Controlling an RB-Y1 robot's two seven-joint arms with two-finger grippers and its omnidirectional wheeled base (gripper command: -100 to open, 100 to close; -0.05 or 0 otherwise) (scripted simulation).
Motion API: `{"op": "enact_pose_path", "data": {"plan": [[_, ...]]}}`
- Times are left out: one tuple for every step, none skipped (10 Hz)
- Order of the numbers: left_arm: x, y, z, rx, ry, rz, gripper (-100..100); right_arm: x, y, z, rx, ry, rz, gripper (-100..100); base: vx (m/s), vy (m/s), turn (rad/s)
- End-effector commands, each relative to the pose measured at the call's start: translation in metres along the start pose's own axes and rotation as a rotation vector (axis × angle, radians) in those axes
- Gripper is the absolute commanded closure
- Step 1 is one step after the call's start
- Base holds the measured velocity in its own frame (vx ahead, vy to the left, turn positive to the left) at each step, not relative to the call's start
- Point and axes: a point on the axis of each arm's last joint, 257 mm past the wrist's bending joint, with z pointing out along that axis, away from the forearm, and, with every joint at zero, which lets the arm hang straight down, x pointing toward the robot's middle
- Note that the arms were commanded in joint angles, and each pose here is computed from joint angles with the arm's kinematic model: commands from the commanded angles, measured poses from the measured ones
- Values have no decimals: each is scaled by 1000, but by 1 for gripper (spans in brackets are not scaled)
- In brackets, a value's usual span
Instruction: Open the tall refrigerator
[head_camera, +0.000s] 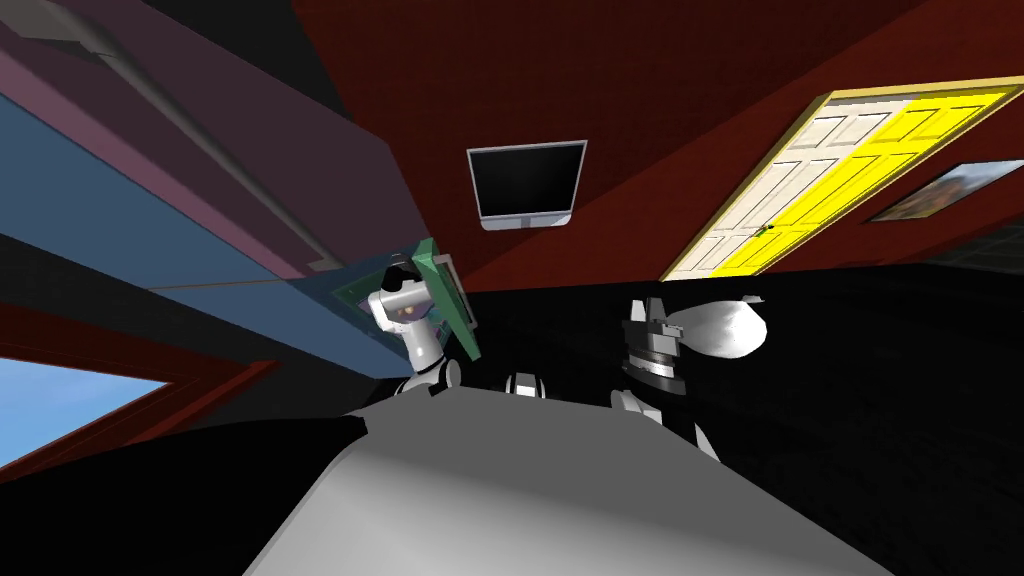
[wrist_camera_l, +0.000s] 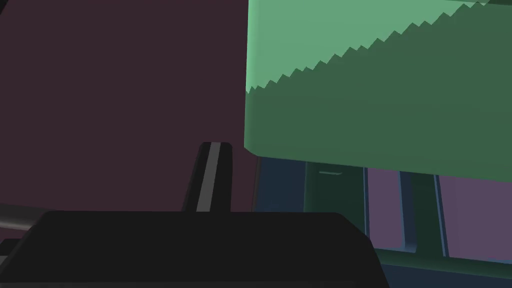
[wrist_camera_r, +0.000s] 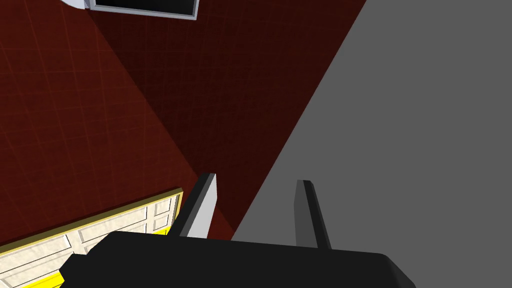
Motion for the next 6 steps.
{"op": "enact_pose_path", "data": {"plan": [[12,-5,3,-28,17,-39,-100,0,0,0,0,0,0,0,-93,139,-38],[14,-6,3,-35,21,-48,-100,0,0,0,0,0,0,0,-113,179,-23],[20,-9,4,-48,29,-67,-100,0,0,0,0,0,0,0,-125,178,-25],[23,-10,5,-55,34,-76,-100,0,0,0,0,0,0,0,-95,162,-20],[26,-12,5,-62,38,-86,-100,0,0,0,0,0,0,0,-76,125,-18],[32,-15,6,-76,48,-104,-100,0,0,0,0,0,0,0,-75,131,-31]]}}
